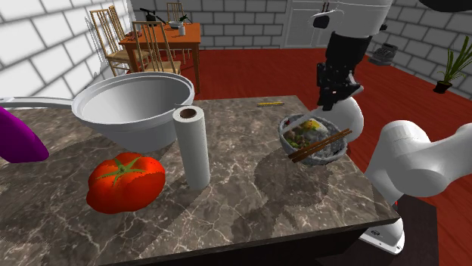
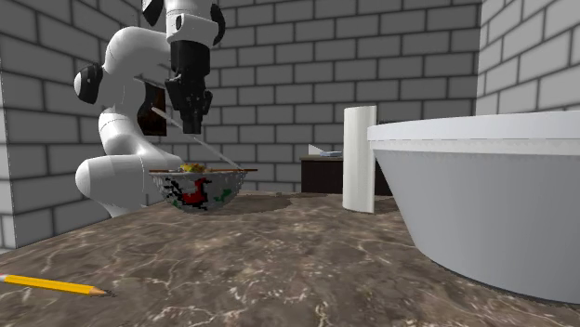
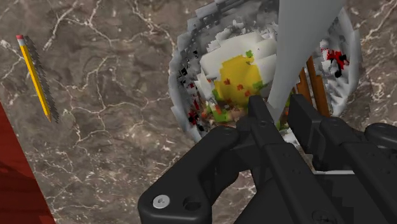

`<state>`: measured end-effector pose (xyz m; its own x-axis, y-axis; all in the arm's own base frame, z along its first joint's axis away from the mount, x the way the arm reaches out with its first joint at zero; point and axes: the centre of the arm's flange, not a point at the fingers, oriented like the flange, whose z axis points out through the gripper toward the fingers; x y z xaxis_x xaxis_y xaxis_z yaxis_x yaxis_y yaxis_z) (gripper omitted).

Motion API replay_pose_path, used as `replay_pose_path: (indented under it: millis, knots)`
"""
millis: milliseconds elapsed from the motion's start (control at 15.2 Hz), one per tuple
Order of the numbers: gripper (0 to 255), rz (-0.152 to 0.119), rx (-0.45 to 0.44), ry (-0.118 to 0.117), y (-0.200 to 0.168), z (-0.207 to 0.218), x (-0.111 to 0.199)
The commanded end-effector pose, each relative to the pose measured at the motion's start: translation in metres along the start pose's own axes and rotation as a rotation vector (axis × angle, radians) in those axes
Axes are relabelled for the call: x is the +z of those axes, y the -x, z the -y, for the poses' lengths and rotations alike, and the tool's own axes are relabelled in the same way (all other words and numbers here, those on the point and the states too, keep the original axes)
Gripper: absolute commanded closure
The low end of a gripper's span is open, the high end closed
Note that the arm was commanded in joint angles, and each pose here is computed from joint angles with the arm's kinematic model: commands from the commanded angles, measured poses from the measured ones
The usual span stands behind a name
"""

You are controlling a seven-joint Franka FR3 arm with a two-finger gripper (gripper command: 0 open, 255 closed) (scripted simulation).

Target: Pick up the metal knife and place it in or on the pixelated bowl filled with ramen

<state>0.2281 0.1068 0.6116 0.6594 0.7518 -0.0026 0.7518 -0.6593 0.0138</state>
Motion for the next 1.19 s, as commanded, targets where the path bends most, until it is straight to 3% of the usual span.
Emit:
replay_pose_path:
  millis: [0, 660, 1122]
  knots:
    - [255, 0.0, 0.0, 0.0, -0.001, 0.001, 0.01]
    - [255, 0.0, 0.0, 0.0, -0.001, 0.002, 0.061]
    - [255, 0.0, 0.0, 0.0, -0.001, 0.002, 0.061]
